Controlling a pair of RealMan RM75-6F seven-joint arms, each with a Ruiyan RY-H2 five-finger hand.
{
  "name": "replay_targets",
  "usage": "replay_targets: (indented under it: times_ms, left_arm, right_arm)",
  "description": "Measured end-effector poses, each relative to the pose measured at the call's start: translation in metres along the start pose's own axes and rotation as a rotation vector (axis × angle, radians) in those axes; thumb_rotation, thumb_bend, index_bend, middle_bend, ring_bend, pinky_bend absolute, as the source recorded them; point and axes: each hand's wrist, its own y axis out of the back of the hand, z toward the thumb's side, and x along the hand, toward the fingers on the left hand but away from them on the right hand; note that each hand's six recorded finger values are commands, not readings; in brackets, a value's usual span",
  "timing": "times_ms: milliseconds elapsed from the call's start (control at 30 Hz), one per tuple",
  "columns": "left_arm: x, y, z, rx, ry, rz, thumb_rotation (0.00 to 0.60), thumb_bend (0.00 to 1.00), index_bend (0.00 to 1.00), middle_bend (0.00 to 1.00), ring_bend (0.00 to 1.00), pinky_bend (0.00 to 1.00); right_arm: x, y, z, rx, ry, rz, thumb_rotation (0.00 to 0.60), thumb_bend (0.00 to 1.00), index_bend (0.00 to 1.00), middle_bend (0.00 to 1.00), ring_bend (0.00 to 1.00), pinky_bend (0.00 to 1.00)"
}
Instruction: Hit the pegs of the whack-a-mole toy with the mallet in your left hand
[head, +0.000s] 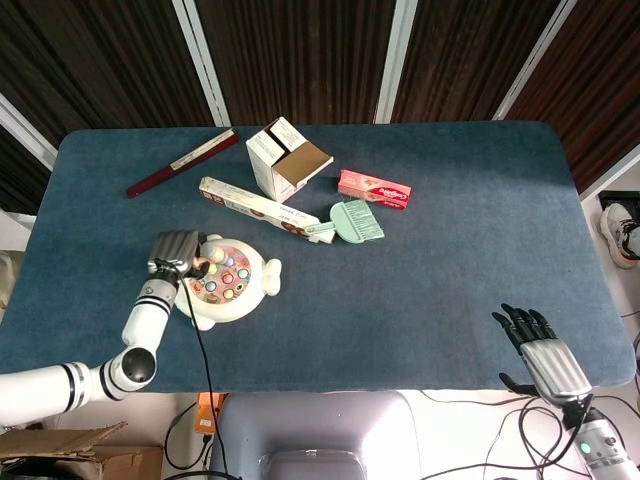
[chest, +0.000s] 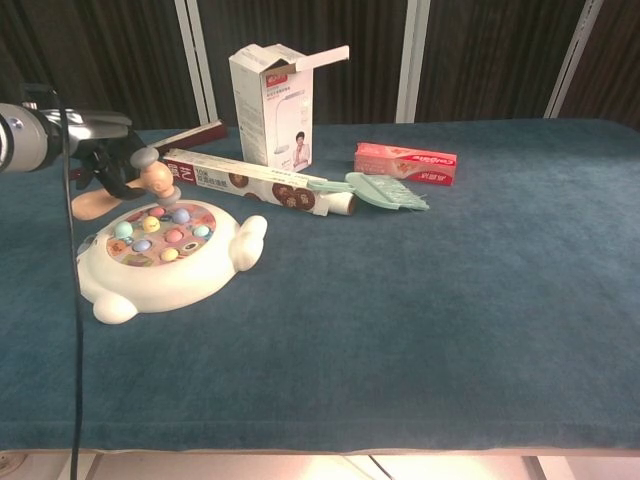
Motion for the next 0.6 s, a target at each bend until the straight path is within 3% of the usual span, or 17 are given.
replay_targets:
  times_ms: [300,600]
  left_arm:
    - [0.009,-0.002,0.018,0.032,0.014,-0.013,0.6,0.55,0.69,0.63,0.45,0.71]
    - [0.013,-0.009,0.014,0.071,0.042,-0.028,0.6,0.55,0.69,0.63,0.45,0.71]
  right_arm:
    - [0.001,0.002,-0.002,-0.006,-0.002,-0.005,0.6,0.18,0.0,0.0,0.0,0.0]
    - [0.002,0.003,-0.004,-0.007,-0.004,-0.007,0.6,0.18,0.0,0.0,0.0,0.0]
